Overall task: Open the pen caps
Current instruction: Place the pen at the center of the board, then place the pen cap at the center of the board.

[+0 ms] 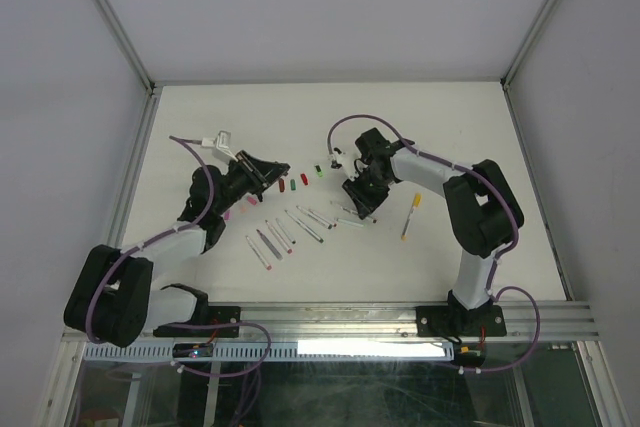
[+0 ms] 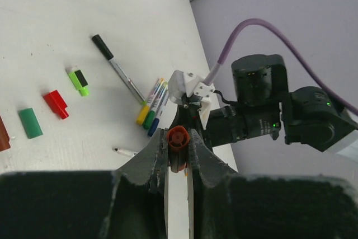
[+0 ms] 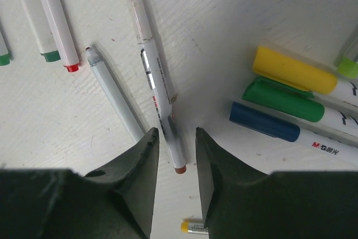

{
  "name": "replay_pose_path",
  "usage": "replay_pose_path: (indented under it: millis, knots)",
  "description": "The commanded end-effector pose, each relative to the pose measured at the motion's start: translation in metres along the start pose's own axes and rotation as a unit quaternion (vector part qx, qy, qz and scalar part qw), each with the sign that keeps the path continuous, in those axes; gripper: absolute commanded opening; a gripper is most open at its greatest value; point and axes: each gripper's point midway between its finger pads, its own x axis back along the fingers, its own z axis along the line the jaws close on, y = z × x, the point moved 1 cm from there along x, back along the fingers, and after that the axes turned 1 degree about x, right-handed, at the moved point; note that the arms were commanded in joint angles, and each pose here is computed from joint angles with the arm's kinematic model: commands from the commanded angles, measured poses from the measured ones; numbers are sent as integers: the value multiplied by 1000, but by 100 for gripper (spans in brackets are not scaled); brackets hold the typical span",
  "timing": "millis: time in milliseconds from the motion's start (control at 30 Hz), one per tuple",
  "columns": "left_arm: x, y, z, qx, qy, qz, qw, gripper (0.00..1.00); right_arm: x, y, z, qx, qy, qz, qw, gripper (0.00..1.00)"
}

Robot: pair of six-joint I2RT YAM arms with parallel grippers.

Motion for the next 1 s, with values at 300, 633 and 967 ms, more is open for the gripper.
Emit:
replay_pose_path:
  millis: [300, 633, 967]
  knots:
    - [-65, -34, 12, -63, 98, 62, 991, 16, 58, 43, 5, 15, 17, -132, 991, 38]
    - [-120, -83, 65, -106, 295, 148, 938, 16, 119, 55, -19, -16, 4, -258, 966, 38]
    - [-155, -102, 85, -165, 417, 184, 874, 20, 131, 52, -26, -30, 12, -279, 960, 38]
